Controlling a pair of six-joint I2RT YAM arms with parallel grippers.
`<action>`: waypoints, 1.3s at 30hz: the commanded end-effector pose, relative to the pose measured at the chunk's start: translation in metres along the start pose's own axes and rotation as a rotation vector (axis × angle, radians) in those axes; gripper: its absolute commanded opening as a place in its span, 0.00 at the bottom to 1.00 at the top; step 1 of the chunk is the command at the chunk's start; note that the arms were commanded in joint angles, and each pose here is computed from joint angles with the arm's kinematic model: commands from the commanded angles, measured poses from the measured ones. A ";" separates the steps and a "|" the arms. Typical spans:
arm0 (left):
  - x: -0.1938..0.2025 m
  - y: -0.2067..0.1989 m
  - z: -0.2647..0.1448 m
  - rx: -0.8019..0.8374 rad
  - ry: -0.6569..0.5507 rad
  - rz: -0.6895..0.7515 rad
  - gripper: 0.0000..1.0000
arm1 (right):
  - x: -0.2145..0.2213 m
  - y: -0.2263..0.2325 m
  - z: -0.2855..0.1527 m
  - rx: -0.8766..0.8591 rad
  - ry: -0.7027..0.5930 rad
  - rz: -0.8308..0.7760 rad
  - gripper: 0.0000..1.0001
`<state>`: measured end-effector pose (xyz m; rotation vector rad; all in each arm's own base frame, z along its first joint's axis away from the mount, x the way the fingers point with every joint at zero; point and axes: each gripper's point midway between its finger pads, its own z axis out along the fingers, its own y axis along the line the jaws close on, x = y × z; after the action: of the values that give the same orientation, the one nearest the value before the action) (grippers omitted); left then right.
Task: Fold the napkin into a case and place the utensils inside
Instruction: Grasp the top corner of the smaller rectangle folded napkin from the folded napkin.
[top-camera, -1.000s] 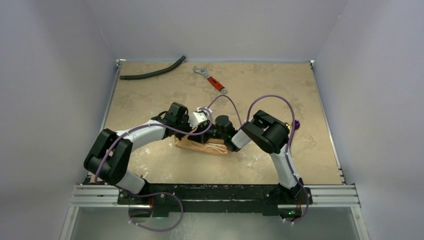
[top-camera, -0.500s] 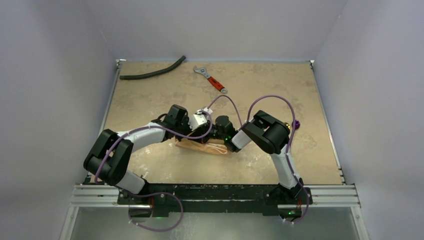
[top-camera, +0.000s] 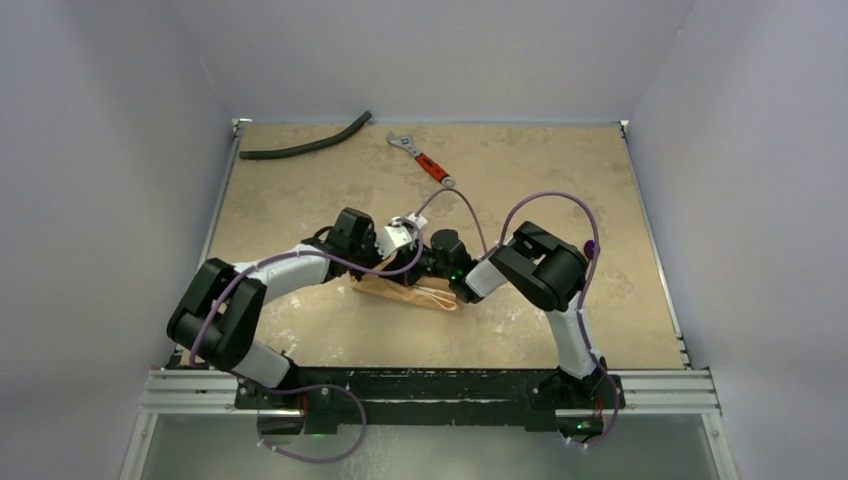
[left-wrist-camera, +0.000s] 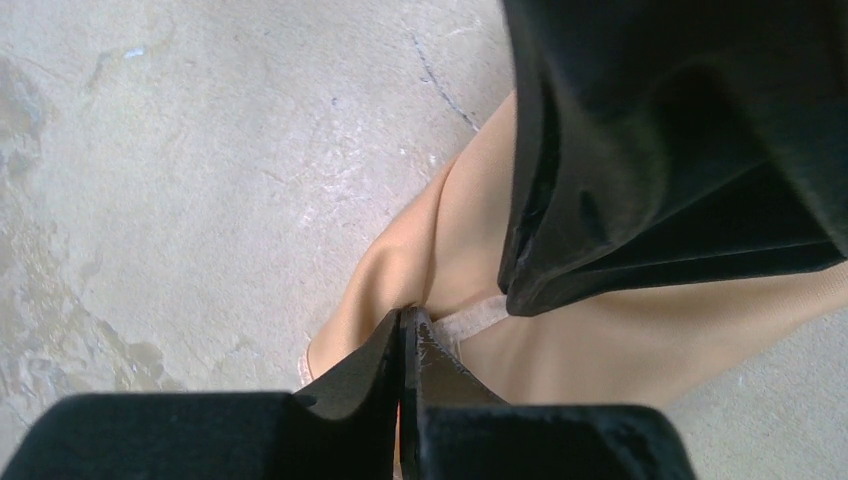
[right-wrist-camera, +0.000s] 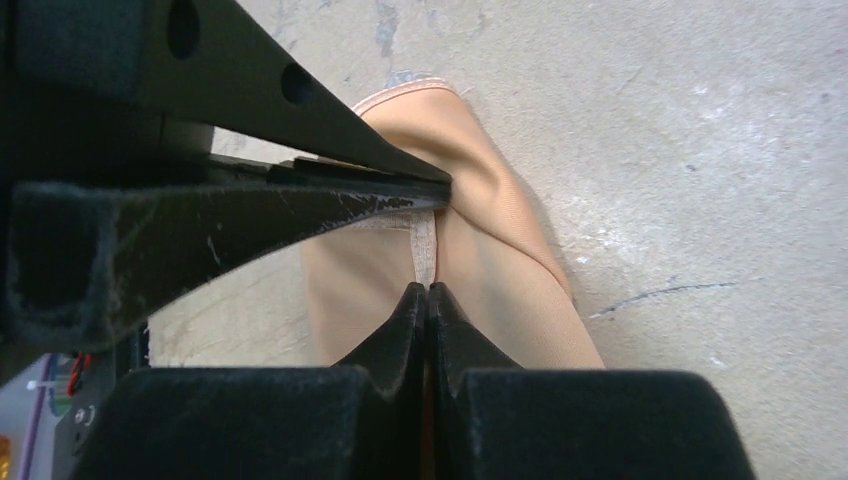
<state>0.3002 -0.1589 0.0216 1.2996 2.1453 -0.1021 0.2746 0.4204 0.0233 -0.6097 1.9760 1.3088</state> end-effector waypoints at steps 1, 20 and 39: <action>-0.022 0.017 -0.013 -0.037 -0.053 -0.083 0.00 | 0.001 -0.019 -0.009 0.118 0.008 -0.027 0.00; -0.015 0.011 -0.017 0.035 -0.099 -0.135 0.12 | 0.023 -0.023 -0.002 0.143 0.068 -0.015 0.00; -0.007 -0.001 0.008 0.049 -0.076 -0.078 0.23 | 0.041 -0.013 0.005 0.045 0.136 0.013 0.00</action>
<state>0.3070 -0.1651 0.0243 1.1781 2.1555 -0.2336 0.2811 0.4267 0.0212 -0.6127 1.9809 1.2648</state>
